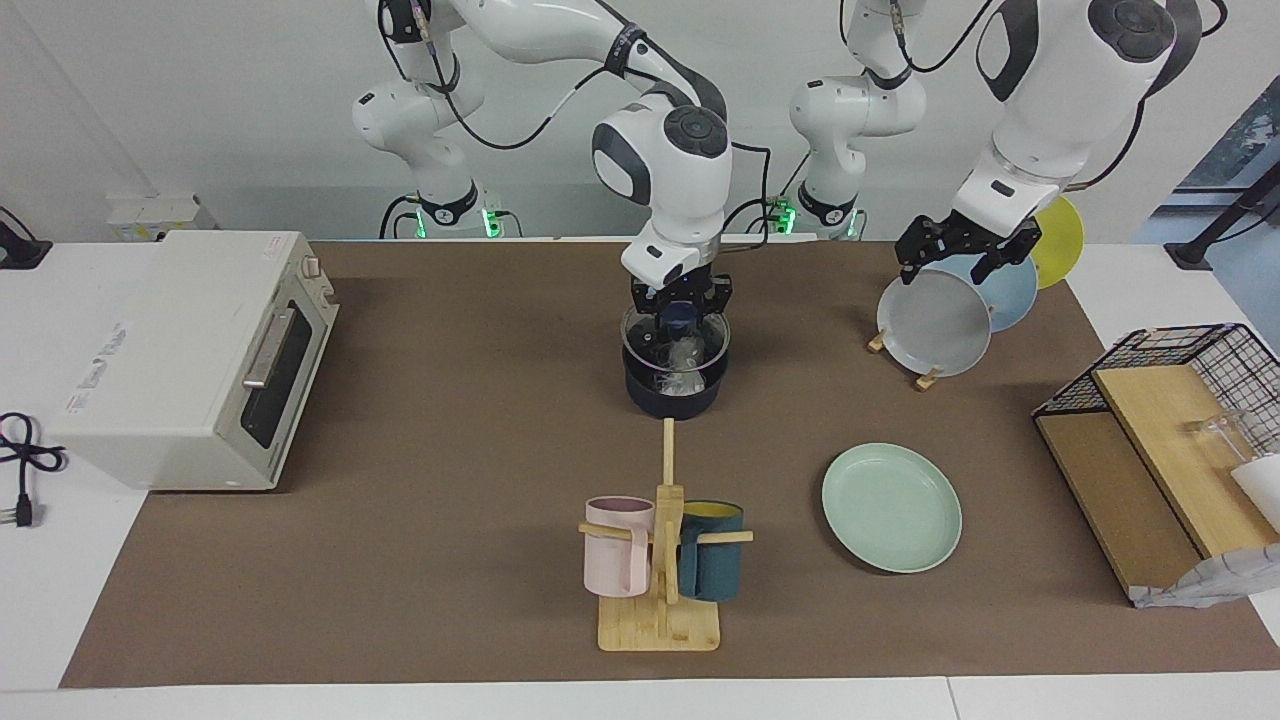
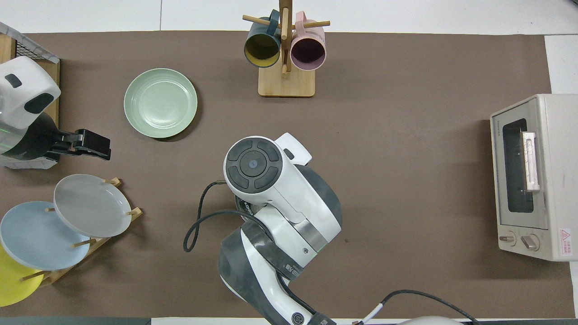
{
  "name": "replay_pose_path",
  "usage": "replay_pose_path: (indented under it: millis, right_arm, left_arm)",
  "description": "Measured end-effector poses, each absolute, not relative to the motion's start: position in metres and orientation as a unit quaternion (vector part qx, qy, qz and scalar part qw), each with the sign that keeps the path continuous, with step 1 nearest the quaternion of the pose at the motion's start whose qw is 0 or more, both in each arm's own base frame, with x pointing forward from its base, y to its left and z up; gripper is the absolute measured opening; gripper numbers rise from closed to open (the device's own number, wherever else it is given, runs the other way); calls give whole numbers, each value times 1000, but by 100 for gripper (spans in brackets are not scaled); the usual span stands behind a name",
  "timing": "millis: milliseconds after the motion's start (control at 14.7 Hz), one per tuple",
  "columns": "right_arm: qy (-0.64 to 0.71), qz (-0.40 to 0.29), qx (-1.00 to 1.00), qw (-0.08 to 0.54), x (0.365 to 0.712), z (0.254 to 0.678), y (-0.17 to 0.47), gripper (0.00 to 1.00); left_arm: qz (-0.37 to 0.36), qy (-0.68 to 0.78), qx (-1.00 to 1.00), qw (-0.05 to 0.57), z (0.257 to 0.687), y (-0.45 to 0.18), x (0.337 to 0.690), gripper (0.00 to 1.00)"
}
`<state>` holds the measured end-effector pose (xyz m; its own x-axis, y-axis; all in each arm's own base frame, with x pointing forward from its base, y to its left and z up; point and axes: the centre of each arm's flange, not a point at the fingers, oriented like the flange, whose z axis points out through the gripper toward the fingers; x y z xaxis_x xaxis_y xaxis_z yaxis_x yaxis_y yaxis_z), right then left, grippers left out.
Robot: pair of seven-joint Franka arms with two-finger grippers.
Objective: Transfer vermicelli from plate to pot
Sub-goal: 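Lower the glass lid onto the black pot with the right gripper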
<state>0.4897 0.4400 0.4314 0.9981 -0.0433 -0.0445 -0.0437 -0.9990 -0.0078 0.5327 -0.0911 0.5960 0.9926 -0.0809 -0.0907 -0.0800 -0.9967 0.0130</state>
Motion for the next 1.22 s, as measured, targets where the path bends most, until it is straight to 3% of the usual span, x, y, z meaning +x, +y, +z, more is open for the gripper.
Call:
replay_pose_path:
  millis: [339, 1221]
  right_arm:
    - [31, 46, -998, 9, 491, 410, 443, 63]
    - [54, 50, -997, 17, 507, 408, 426, 63]
  left_arm:
    - [-48, -37, 998, 4, 597, -89, 531, 100]
    - [-49, -26, 998, 4, 597, -87, 531, 100]
